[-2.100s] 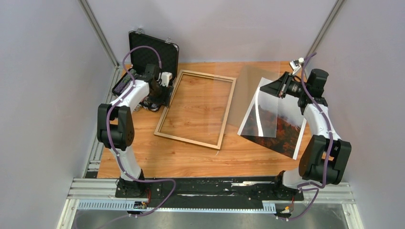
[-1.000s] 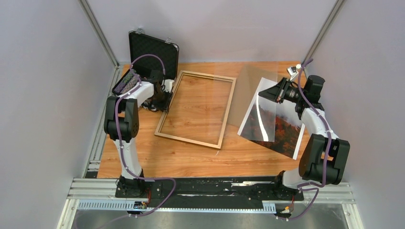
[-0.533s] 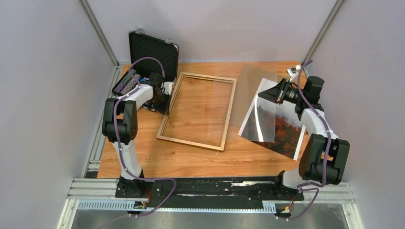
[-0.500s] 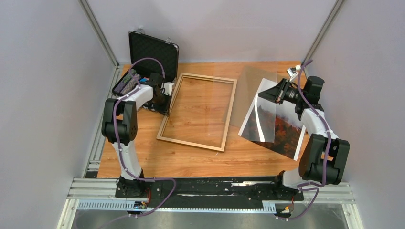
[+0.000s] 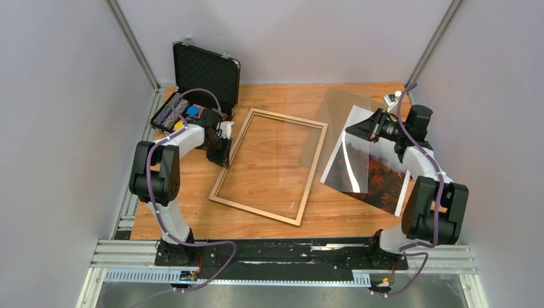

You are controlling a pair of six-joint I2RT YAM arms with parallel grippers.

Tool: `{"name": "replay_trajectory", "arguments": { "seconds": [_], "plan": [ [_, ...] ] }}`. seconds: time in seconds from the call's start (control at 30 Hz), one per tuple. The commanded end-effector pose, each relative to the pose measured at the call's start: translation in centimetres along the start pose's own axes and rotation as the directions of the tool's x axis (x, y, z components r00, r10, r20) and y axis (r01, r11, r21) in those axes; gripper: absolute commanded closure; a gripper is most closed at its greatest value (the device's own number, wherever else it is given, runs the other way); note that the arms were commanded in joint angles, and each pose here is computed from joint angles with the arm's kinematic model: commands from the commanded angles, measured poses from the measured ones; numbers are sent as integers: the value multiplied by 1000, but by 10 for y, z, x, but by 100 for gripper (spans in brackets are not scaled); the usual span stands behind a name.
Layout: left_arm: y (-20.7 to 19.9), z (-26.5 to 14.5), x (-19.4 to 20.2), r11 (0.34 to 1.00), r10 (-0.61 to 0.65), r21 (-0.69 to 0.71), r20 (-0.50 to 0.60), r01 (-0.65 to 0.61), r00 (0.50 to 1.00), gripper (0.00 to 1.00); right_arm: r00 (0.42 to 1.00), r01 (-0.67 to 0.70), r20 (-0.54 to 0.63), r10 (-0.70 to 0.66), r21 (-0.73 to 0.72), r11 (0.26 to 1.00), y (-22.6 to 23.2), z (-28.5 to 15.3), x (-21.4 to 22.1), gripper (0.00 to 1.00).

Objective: Put the photo into the frame

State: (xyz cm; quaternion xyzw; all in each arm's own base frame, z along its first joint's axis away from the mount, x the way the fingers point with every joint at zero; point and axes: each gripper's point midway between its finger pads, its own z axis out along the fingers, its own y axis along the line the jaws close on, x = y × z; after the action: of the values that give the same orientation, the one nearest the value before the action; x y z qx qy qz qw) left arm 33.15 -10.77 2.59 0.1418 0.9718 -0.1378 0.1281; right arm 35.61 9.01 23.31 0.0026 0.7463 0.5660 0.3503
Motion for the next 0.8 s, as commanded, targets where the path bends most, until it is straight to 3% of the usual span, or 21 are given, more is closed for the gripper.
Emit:
{"name": "replay_trajectory", "arguments": {
  "seconds": [0.0,0.13,0.77],
  "plan": [
    [-13,-5,3,997,-68,38,12,67,998,84,998,61,-2,-61,-15,998,-3,4,0,100],
    [-14,2,4,993,-111,42,1,111,994,100,998,65,-7,-65,-8,998,-7,5,-1,100],
    [-22,19,7,930,-364,63,37,361,931,100,998,17,-54,-20,-53,998,-14,7,-8,100]
  ]
}}
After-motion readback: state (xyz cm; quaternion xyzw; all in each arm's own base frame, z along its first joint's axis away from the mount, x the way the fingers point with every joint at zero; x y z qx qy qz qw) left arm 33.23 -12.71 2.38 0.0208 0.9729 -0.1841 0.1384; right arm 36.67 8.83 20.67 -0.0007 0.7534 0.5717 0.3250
